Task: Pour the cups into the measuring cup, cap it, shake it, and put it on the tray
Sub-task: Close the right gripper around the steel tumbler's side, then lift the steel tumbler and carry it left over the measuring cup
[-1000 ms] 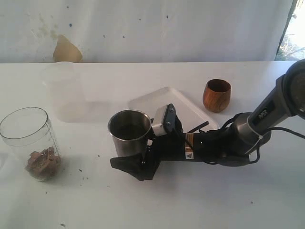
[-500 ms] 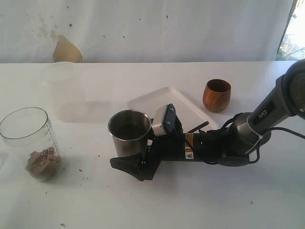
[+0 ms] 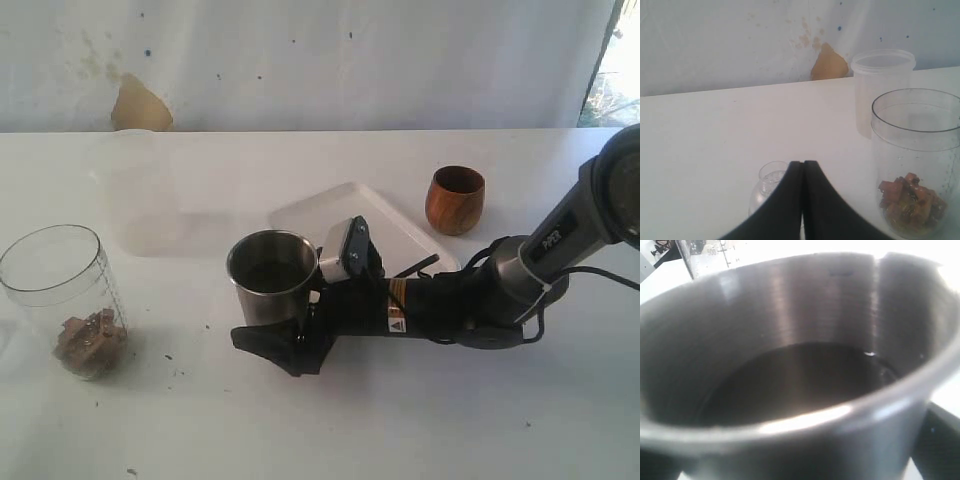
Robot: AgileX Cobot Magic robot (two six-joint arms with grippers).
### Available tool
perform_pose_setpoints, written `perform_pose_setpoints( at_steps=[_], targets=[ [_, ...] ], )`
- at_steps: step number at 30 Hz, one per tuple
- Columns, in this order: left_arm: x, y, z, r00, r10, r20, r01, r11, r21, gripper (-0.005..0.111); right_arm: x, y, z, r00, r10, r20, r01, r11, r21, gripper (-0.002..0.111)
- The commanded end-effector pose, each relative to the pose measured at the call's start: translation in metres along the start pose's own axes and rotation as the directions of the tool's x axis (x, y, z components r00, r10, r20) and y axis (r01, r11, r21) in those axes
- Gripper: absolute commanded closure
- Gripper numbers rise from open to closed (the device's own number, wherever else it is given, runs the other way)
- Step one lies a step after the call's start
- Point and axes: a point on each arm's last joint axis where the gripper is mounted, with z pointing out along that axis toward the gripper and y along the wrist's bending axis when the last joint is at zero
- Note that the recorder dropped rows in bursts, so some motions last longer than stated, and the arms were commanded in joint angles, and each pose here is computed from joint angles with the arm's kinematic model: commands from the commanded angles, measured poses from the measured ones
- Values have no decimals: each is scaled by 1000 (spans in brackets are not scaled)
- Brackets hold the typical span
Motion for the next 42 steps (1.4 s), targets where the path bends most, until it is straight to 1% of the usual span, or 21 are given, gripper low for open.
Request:
perform_pose_setpoints(
  at_steps=[1,9,12,14,17,23,25,27,29,39,42],
  targets=[
    [-1,0,0,1000,0,15,0,1000,0,107,-2,-2,0,1000,12,28,-13,1000,21,3],
    [-1,0,0,1000,0,15,0,1000,0,107,-2,-2,0,1000,12,28,-13,1000,20,3],
    [-1,0,0,1000,0,15,0,1000,0,107,-2,-2,0,1000,12,28,-13,1000,20,8],
    [-1,0,0,1000,0,15,0,1000,0,107,-2,-2,0,1000,12,28,-13,1000,20,15],
    [-1,0,0,1000,0,15,0,1000,0,107,-2,-2,0,1000,12,28,-13,1000,20,28],
    [-1,0,0,1000,0,15,0,1000,0,107,-3,-2,0,999,13,29,-14,1000,22,61],
    [-1,0,0,1000,0,15,0,1000,0,107,-3,-2,0,999,13,29,-14,1000,22,70],
    [-1,0,0,1000,0,15,0,1000,0,107,-3,-2,0,999,13,29,-14,1000,22,77],
    [-1,0,0,1000,0,15,0,1000,0,107,-3,-2,0,999,13,29,-14,1000,22,78],
    [-1,0,0,1000,0,15,0,1000,0,107,-3,-2,0,999,15,29,-16,1000,22,78],
    [-1,0,0,1000,0,15,0,1000,0,107,-2,-2,0,998,56,29,-57,998,19,79]
  ],
)
